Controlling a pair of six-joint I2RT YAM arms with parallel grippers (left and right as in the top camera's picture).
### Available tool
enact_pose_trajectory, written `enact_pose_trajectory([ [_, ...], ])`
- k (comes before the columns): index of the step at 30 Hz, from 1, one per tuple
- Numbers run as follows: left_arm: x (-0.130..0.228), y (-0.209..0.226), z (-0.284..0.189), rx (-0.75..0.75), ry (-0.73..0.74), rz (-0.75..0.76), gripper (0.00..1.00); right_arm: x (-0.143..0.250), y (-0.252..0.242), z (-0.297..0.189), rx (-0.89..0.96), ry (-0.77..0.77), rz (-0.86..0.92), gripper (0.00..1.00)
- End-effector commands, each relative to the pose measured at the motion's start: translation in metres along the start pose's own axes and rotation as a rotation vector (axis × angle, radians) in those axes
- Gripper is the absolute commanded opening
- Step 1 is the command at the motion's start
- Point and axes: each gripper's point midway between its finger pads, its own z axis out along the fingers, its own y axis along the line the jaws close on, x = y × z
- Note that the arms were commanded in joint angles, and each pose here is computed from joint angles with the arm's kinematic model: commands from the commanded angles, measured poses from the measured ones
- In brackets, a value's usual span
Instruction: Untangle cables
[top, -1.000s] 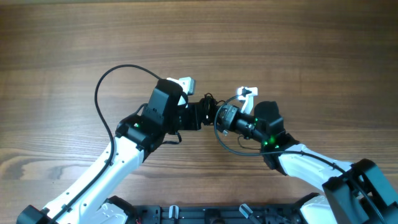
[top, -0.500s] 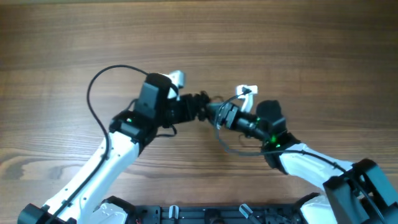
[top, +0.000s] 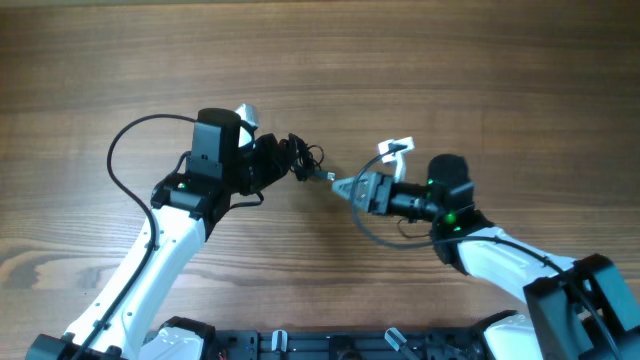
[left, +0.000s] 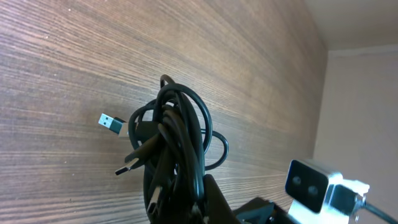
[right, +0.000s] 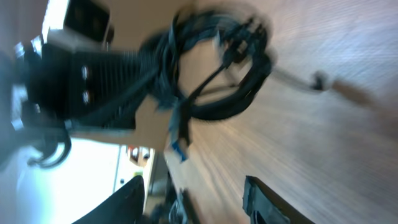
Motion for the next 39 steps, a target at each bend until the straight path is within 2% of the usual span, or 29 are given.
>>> enact_pose_trajectory([
  [1, 0.005, 0.001, -0.001, -0.001, 0.028, -0.020, 0.04, 0.002, 0.001, 0.012, 0.024, -0.027, -0.035, 0.46],
  [7, 0.013, 0.010, -0.002, -0.036, 0.060, -0.032, 0.04, -0.005, 0.000, 0.014, 0.044, -0.079, -0.038, 0.27],
  [10, 0.013, 0.009, -0.002, -0.035, 0.059, -0.032, 0.04, -0.005, 0.000, 0.014, 0.045, -0.078, -0.042, 0.20],
  [13, 0.014, 0.009, -0.002, -0.032, 0.064, -0.031, 0.04, -0.005, 0.000, 0.014, 0.046, -0.079, -0.048, 0.17],
  [17, 0.018, 0.007, -0.001, -0.032, 0.074, -0.023, 0.04, -0.006, 0.000, 0.014, 0.049, -0.085, -0.052, 0.05],
  [28, 0.039, -0.011, 0.006, -0.004, 0.120, -0.066, 0.04, -0.008, -0.001, 0.014, 0.056, -0.096, -0.052, 0.04],
  [37, 0.055, -0.036, 0.012, 0.064, 0.150, 0.004, 0.04, 0.001, 0.002, 0.025, 0.074, -0.104, -0.072, 0.05],
  [39, 0.057, -0.037, 0.011, 0.069, 0.162, 0.006, 0.04, 0.000, 0.001, 0.025, 0.078, -0.111, -0.072, 0.10],
])
